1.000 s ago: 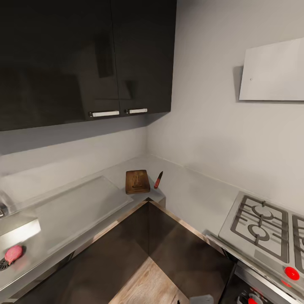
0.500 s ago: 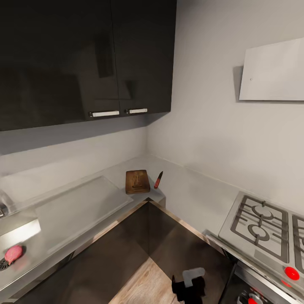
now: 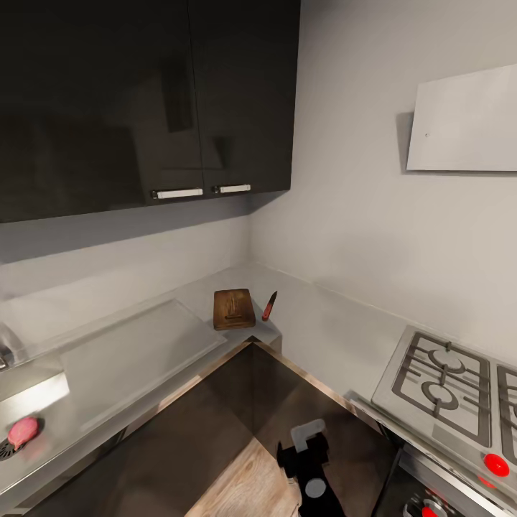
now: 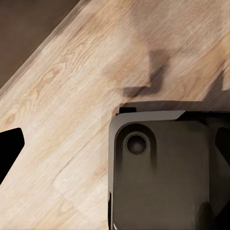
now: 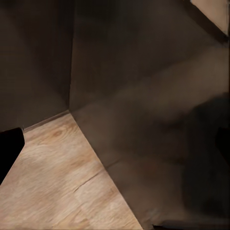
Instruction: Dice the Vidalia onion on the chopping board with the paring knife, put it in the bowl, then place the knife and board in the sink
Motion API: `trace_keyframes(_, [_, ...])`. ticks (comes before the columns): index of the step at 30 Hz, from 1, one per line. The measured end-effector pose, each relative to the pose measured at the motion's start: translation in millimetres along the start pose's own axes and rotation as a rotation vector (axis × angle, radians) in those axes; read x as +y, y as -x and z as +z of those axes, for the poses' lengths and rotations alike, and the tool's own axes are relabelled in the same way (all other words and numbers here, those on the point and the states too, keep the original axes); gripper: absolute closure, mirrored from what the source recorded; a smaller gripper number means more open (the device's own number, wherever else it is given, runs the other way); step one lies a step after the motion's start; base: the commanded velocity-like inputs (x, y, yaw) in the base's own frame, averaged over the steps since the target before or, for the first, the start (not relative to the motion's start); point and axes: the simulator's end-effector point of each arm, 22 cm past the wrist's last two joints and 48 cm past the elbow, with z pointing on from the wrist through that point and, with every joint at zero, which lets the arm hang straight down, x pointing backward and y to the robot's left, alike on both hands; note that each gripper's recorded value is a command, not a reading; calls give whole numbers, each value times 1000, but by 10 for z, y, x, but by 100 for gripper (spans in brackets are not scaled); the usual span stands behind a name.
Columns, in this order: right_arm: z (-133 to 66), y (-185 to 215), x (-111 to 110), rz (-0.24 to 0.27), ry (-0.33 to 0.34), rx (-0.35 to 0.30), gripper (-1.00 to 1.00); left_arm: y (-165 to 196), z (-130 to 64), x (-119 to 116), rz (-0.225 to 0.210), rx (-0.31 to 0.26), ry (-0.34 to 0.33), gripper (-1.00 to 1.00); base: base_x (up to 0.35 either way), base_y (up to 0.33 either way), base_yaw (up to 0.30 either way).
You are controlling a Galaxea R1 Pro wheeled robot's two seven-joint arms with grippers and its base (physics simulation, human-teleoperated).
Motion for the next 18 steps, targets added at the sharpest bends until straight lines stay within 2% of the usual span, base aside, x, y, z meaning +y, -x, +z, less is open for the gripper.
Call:
trace_keyframes(6, [3,342,-28,-15,-4,-42,-100,-5,-1,-1,0,1,0,-100,0,0,0])
trace_keyframes(8, [-66,577,14,-39,4,-49,-100,-6,-1,-1,0,1,-1,-100,0,0,0])
trace_keyframes(11, [-166,813,98,-48,24,-59,-100,-6,-1,-2,0,1,-1,-100,0,0,0])
trace_keyframes(18, [-247,1074,320,25,109,-57,-100,-6,-1,-2,0,1,-1,-100,0,0,0])
